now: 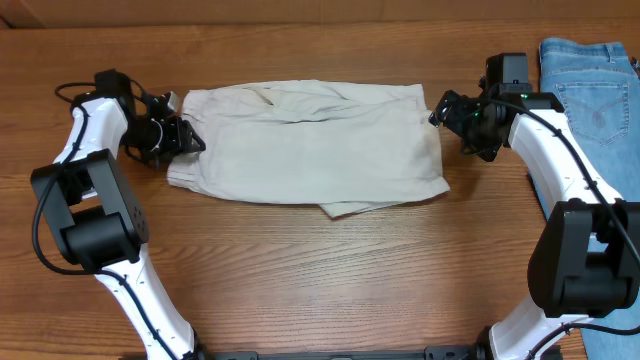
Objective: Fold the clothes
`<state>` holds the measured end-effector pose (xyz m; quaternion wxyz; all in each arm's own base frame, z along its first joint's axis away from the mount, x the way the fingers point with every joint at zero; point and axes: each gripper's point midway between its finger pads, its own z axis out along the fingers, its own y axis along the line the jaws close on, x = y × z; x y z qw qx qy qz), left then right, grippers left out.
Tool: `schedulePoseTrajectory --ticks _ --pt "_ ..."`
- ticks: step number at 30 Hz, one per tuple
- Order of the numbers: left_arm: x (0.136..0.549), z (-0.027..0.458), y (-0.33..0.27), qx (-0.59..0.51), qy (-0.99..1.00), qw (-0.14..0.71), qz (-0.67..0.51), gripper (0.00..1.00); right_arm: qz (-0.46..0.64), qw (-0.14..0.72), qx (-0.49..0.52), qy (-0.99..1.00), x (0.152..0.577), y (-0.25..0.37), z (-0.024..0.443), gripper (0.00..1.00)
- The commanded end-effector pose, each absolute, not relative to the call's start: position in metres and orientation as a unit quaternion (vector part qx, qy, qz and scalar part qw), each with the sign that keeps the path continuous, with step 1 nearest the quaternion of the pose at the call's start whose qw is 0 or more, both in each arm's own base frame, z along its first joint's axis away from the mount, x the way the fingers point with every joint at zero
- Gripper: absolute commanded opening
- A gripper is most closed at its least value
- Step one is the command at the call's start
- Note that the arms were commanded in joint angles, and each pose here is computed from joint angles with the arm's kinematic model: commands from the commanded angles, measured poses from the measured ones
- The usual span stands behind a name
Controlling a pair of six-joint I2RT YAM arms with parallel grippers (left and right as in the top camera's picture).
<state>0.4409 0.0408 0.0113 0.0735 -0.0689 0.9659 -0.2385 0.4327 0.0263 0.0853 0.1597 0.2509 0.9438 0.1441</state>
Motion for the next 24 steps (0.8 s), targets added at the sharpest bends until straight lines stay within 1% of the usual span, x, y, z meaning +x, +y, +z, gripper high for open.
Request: schedulePoseTrajectory --ticks 1,3,10,14,20,24 --pt "0.436 -0.001 0.029 -0.066 0.965 0.058 -0.249 0.21 0.154 0.176 0.247 0.940 0.439 0.029 0.099 1.00" --pt "0.437 -0.001 0.030 -0.065 0.965 0.060 -0.247 0.04 0.154 0.176 0.247 0.940 0.439 0.029 0.099 1.00" --pt "0.428 -0.012 0.063 -0.101 0.980 0.039 -0.166 0.04 0.153 0.173 0.247 0.941 0.437 0.029 0.098 1.00" --pt "0.424 -0.009 0.096 -0.156 0.982 0.027 -0.100 0.04 0.153 0.171 0.248 0.941 0.437 0.030 0.098 1.00" --pt "0.441 0.031 0.135 -0.217 0.972 0.055 -0.071 0.04 0.152 0.167 0.244 0.943 0.434 0.034 0.096 1.00" --pt "0.458 0.069 0.143 -0.225 0.969 0.084 -0.063 0.04 0.153 0.166 0.240 0.944 0.433 0.037 0.091 1.00"
